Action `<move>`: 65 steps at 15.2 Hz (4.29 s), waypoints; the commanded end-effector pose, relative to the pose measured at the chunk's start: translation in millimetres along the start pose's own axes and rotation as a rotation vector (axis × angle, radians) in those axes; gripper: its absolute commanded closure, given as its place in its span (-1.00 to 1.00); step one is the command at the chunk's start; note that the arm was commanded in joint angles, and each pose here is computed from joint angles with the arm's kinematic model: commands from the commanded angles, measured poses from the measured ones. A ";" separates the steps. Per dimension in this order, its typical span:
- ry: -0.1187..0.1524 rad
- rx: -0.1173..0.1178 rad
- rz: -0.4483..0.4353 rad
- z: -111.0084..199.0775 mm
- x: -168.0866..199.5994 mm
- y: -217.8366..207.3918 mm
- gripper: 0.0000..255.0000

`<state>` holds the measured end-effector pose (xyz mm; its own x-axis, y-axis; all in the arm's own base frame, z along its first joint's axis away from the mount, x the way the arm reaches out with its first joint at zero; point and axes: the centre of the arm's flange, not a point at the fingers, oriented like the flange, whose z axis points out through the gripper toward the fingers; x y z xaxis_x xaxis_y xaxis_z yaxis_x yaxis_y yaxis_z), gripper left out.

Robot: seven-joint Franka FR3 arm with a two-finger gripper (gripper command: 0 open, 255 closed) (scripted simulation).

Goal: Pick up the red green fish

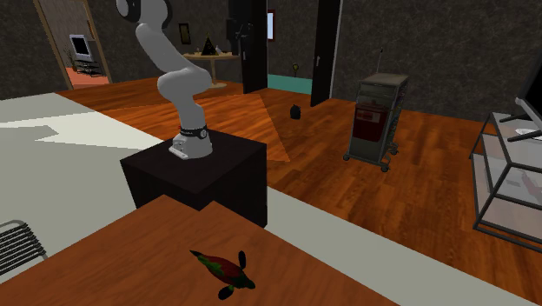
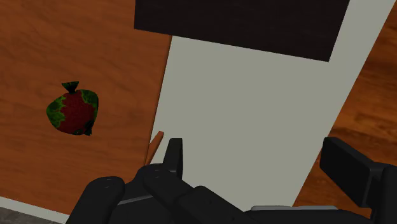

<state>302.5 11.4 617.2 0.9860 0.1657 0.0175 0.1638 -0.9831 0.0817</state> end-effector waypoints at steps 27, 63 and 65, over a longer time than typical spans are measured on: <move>-0.036 -0.182 0.036 278.0 36.7 173.8 -1.00; -0.066 -0.334 0.065 524.5 53.9 353.8 1.00; -0.066 -0.334 0.066 524.5 53.8 353.8 1.00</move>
<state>429.3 -368.5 124.3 0.9958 0.0865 -0.0306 0.0915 -0.9098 0.4048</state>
